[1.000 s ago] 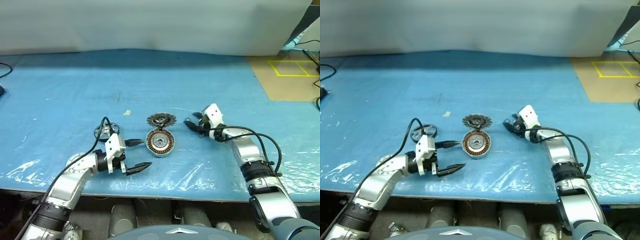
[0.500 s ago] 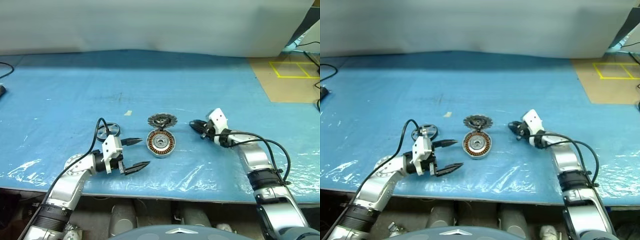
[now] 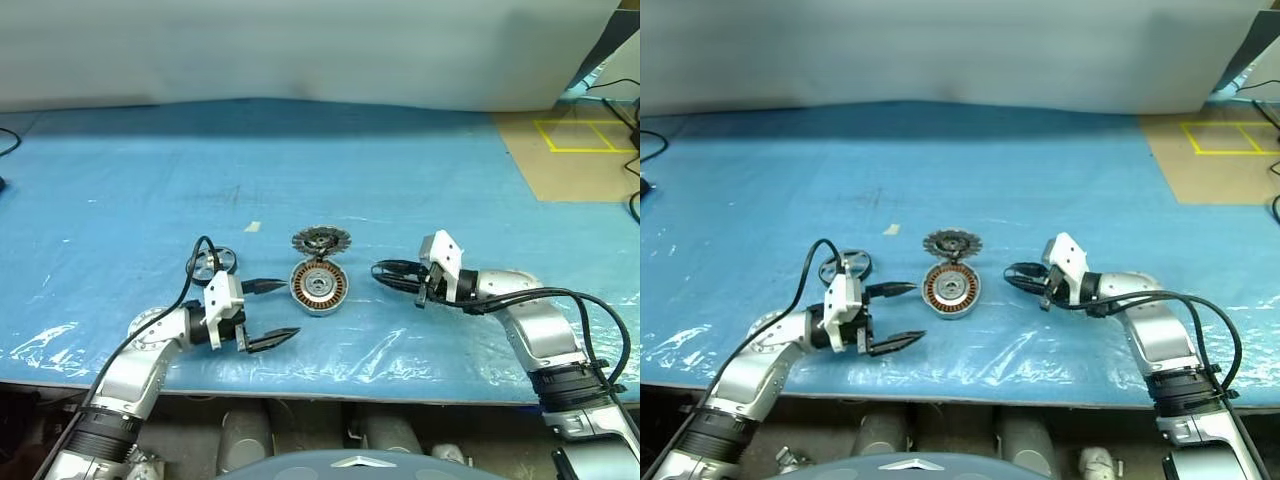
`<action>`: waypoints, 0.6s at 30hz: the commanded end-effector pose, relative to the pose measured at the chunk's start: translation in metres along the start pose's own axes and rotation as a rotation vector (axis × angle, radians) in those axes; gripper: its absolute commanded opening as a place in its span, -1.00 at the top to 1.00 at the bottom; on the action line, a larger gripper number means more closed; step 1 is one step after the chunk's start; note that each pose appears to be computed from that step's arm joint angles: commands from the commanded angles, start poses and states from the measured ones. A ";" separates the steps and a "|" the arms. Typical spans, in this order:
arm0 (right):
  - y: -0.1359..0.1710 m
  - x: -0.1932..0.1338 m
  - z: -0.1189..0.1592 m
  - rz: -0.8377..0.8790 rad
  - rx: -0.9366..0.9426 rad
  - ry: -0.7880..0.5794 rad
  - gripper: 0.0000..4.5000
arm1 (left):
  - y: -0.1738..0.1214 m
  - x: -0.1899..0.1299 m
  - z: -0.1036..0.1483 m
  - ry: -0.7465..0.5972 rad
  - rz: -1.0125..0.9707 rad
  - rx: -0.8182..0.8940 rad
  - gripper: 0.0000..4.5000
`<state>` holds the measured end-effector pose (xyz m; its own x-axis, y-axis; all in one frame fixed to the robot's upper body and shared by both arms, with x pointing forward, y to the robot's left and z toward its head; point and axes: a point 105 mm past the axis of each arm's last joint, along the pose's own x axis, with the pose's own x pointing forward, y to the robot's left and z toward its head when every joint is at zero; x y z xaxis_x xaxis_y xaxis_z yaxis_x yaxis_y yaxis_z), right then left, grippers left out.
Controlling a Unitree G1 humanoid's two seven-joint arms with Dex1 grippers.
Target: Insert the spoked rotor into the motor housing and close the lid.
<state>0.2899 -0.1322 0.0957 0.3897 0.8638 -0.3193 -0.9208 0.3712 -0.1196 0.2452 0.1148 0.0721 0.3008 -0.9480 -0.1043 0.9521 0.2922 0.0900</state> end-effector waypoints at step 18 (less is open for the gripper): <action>0.026 0.061 0.019 0.212 -0.015 -0.076 0.73 | -0.007 -0.009 -0.008 0.003 0.041 0.016 -1.00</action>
<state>0.2879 -0.0690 0.0796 0.1971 0.9370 -0.2883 -0.9798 0.1985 -0.0249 0.2363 0.1220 0.0556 0.3310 -0.9348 -0.1288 0.9434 0.3248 0.0676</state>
